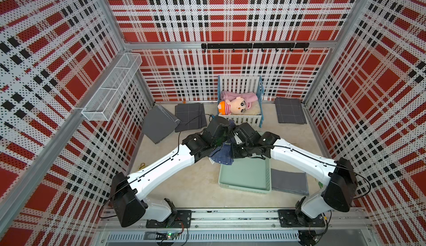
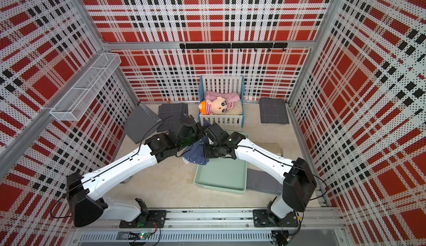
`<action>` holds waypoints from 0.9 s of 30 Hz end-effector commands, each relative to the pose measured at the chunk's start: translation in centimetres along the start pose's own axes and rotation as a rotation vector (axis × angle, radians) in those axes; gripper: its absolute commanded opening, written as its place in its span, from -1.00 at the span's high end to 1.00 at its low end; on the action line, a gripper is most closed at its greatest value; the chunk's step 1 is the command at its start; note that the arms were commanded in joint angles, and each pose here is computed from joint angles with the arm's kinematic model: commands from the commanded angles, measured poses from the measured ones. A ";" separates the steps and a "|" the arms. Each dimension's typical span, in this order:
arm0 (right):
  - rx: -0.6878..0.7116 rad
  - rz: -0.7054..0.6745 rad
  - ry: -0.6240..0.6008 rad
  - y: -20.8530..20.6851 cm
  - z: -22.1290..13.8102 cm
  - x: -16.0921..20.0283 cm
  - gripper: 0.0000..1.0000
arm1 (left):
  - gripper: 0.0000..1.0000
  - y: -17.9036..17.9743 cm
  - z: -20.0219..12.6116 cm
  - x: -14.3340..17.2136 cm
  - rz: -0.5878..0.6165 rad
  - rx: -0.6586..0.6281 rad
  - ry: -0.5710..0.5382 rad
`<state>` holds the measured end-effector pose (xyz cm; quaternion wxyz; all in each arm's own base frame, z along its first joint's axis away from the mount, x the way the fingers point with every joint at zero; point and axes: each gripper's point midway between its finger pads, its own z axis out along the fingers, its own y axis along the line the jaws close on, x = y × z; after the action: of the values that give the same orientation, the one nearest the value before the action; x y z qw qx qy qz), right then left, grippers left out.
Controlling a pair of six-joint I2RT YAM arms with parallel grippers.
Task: Put the folded pillowcase in the basket
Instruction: Place the pillowcase in the basket.
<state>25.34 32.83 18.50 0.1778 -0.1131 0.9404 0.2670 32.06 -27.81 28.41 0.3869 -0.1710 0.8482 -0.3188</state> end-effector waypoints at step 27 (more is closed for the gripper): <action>0.272 0.306 0.064 -15.9 0.1 6.9 1.00 | 1.00 5.3 11.5 10.8 0.025 -0.097 0.203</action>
<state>23.94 17.60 9.19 0.1303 0.0570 0.9815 0.1280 33.29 -34.61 14.63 0.3091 -0.1381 0.8968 -0.2848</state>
